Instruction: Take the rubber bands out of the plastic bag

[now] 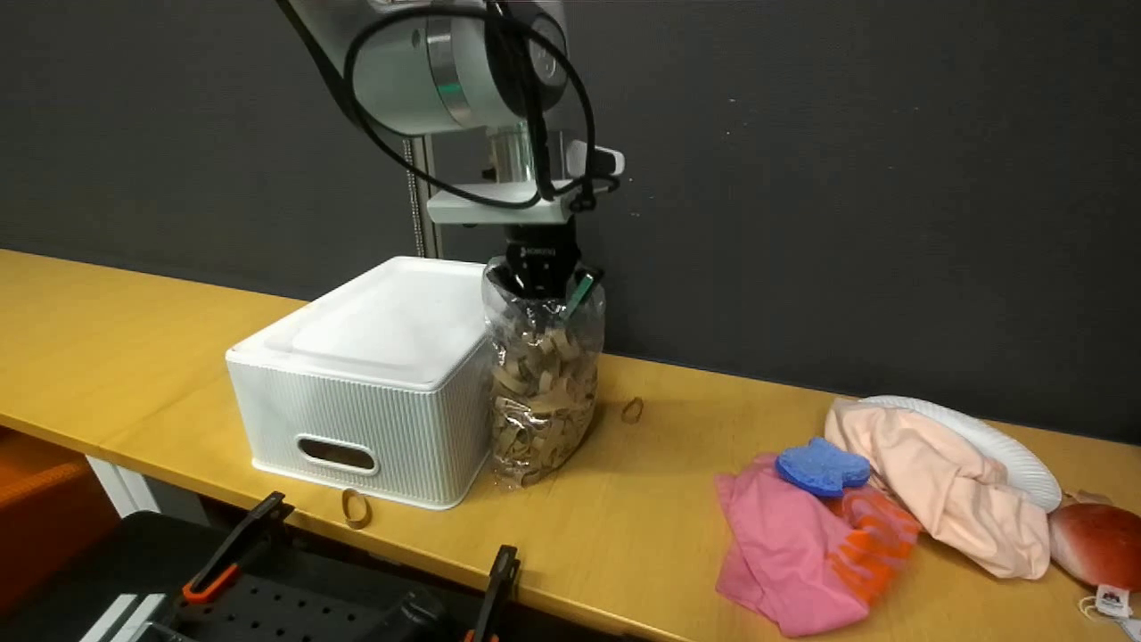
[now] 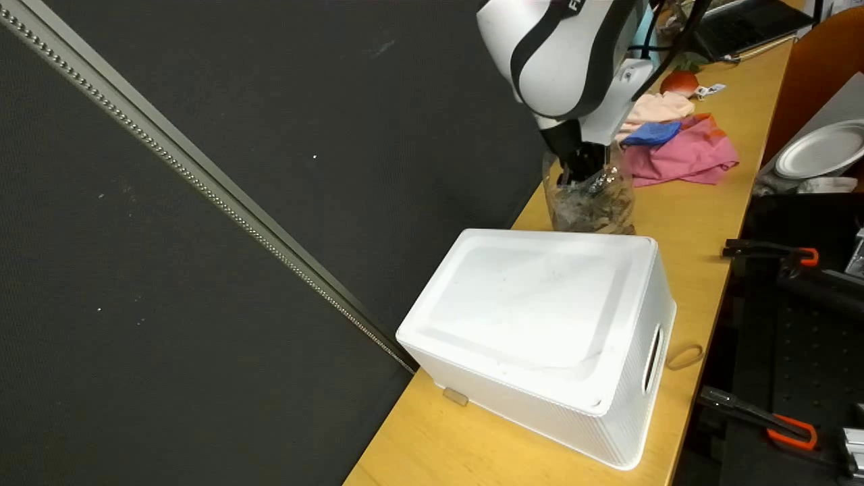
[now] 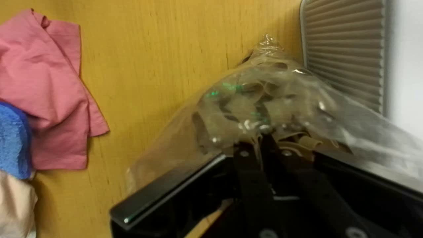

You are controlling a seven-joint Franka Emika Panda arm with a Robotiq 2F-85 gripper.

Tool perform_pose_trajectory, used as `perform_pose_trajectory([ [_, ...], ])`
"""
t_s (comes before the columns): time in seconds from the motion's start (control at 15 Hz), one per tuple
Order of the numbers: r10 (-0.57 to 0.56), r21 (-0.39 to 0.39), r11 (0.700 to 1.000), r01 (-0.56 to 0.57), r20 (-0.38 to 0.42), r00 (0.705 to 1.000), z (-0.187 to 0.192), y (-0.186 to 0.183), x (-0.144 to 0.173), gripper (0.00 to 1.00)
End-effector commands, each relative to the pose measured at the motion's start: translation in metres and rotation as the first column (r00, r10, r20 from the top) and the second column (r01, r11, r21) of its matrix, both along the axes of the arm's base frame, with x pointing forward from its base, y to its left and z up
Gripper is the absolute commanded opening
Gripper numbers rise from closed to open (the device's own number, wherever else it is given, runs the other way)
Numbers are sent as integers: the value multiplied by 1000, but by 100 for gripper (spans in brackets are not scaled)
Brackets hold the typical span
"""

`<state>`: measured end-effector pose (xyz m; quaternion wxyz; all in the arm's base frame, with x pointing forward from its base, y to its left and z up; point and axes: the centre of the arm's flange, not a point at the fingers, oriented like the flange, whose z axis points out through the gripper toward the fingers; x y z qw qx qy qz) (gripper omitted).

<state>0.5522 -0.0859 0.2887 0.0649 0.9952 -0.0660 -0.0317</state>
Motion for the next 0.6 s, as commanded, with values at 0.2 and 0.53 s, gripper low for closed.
perform_pose_trajectory([
  [0.2, 10, -45, 999, -4, 122, 992, 94, 0, -9, 3],
  [0.53, 10, -28, 1000, -5, 172, 985, 145, 8, -14, 3],
])
